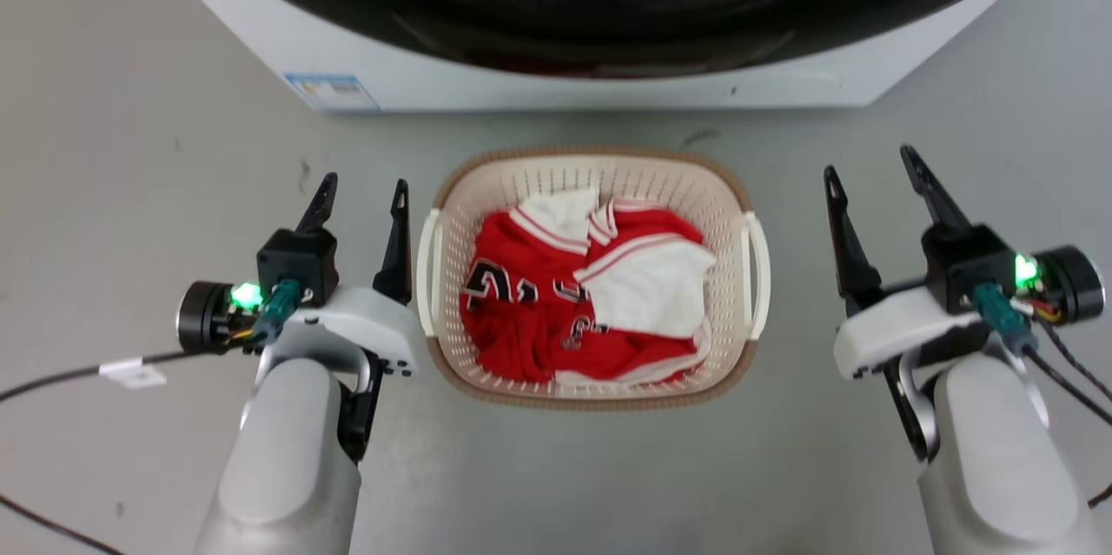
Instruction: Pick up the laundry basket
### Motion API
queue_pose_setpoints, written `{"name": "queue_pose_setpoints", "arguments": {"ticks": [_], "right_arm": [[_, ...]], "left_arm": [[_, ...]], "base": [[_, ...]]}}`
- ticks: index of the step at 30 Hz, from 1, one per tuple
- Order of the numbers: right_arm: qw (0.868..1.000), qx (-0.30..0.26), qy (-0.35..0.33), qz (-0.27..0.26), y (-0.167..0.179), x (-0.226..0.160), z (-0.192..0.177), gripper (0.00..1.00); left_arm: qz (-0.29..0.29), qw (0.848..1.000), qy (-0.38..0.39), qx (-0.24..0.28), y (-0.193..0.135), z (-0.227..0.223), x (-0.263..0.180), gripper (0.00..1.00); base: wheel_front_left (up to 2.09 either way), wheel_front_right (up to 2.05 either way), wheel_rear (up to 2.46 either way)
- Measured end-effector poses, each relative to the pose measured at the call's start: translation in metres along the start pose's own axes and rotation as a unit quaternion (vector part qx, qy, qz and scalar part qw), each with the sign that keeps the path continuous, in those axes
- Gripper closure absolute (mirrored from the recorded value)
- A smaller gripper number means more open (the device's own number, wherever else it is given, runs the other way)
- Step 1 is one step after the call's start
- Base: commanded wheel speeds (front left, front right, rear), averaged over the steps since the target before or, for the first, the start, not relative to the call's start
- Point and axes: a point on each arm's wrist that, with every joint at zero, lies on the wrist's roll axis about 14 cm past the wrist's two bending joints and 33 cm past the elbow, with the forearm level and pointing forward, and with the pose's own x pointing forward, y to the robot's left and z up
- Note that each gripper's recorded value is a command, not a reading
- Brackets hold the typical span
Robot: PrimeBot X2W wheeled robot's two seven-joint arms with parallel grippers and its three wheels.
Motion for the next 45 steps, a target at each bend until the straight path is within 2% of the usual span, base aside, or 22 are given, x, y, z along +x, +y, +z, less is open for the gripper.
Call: {"name": "queue_pose_setpoints", "arguments": {"ticks": [8, 16, 29, 40, 41, 42, 43, 44, 45], "right_arm": [[0.995, -0.006, 0.099, 0.03, 0.014, 0.032, -0.082, 0.0], [0.979, 0.0, 0.195, 0.057, 0.029, 0.033, -0.157, 0.0], [0.956, 0.002, 0.279, 0.091, 0.048, 0.033, -0.224, 0.0], [0.941, 0.005, 0.321, 0.104, 0.055, 0.032, -0.254, 0.0], [0.941, 0.006, 0.322, 0.104, 0.055, 0.032, -0.254, 0.46], [0.94, 0.006, 0.324, 0.104, 0.055, 0.032, -0.255, 0.82], [0.94, 0.006, 0.325, 0.104, 0.055, 0.032, -0.255, 1.0], [0.939, 0.006, 0.327, 0.105, 0.055, 0.031, -0.256, 1.0], [0.938, 0.009, 0.33, 0.106, 0.058, 0.03, -0.256, 1.0]], "left_arm": [[-0.011, 0.994, 0.113, 0.005, 0.006, -0.086, 0.033, 0.0], [-0.023, 0.98, 0.2, 0.004, 0.003, -0.154, 0.04, 0.0], [-0.043, 0.962, 0.269, 0.007, -0.002, -0.212, 0.046, 0.0], [-0.061, 0.95, 0.307, 0.014, -0.009, -0.24, 0.042, 0.0], [-0.062, 0.949, 0.308, 0.014, -0.01, -0.241, 0.043, 0.0], [-0.063, 0.948, 0.311, 0.015, -0.01, -0.242, 0.043, 0.61], [-0.064, 0.948, 0.312, 0.016, -0.011, -0.242, 0.043, 0.95], [-0.065, 0.947, 0.314, 0.017, -0.011, -0.243, 0.042, 1.0], [-0.068, 0.947, 0.315, 0.015, -0.014, -0.243, 0.042, 1.0]], "base": [[0.0, 0.0, 0.0], [0.0, 0.0, 0.0], [0.0, 0.0, 0.0], [0.0, 0.0, 0.0], [0.0, 0.0, 0.0], [0.0, 0.0, 0.0], [0.0, 0.0, 0.0], [0.0, 0.0, 0.0], [0.0, 0.0, 0.0]]}}
